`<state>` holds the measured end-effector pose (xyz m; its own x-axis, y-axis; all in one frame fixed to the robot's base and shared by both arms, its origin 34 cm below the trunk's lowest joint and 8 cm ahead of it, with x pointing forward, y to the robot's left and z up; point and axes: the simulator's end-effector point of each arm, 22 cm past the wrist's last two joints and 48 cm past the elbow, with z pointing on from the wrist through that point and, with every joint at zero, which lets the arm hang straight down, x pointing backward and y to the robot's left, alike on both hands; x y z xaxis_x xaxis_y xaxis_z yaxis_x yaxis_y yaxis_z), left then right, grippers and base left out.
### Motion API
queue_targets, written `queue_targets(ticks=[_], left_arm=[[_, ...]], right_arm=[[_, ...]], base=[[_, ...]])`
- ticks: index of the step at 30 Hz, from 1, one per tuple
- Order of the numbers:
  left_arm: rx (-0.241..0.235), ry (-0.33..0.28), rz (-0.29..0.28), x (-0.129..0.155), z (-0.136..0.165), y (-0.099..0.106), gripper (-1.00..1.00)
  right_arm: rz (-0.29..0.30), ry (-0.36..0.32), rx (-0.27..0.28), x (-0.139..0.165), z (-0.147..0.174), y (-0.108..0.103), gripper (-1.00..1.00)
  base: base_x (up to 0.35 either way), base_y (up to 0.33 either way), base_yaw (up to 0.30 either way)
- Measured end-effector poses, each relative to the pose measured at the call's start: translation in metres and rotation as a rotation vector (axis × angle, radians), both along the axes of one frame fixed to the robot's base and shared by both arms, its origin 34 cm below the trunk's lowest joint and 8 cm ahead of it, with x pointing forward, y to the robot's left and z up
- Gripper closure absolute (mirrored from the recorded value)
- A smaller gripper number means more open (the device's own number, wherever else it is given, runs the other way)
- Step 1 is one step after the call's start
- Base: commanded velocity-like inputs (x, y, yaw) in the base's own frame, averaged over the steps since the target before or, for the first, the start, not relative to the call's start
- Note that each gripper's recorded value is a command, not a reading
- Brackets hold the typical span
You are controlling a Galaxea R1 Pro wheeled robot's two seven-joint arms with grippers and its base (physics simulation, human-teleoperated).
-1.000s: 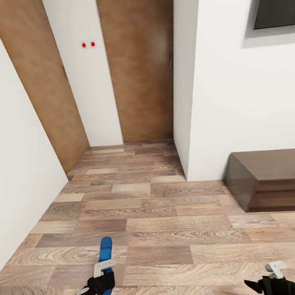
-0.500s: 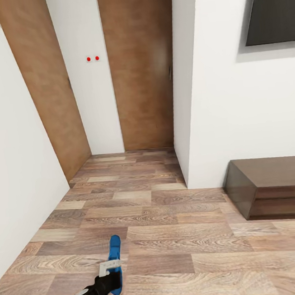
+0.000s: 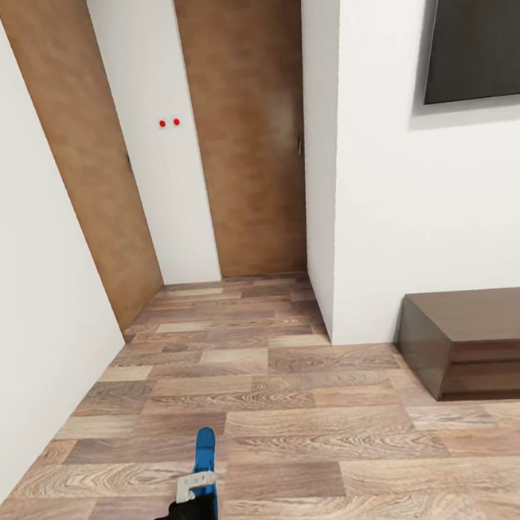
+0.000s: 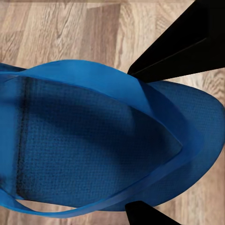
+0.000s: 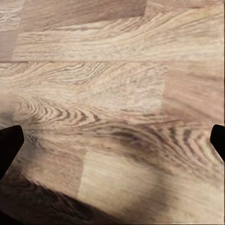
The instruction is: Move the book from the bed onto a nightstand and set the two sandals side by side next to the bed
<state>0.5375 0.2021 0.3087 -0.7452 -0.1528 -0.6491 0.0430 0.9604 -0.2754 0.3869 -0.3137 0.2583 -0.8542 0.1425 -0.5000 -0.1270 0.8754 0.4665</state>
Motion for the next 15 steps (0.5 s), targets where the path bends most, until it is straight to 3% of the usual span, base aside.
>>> queue_targets(ticks=[1, 3, 5, 9, 15], left_arm=[[0.000, 0.000, 0.000, 0.001, 0.002, 0.000, 1.00], [0.000, 0.000, 0.000, 0.002, 0.007, 0.000, 1.00], [0.000, 0.001, 0.000, 0.003, 0.011, 0.000, 1.00], [0.001, 0.001, 0.000, 0.005, 0.020, 0.000, 1.00], [-0.001, 0.001, 0.000, 0.009, 0.033, -0.001, 1.00]], right_arm=[[-0.081, 0.020, -0.141, 0.004, -0.012, -0.033, -1.00], [-0.132, 0.034, -0.229, 0.006, -0.015, -0.054, -1.00], [-0.160, 0.041, -0.278, 0.006, -0.013, -0.066, -1.00], [-0.182, 0.047, -0.320, 0.008, -0.006, -0.076, -1.00], [-0.171, 0.047, -0.307, 0.011, 0.007, -0.072, -1.00]], base=[[0.000, 0.000, 0.000], [0.000, 0.000, 0.000], [0.000, 0.000, 0.000], [0.000, 0.000, 0.000], [0.000, 0.000, 0.000]])
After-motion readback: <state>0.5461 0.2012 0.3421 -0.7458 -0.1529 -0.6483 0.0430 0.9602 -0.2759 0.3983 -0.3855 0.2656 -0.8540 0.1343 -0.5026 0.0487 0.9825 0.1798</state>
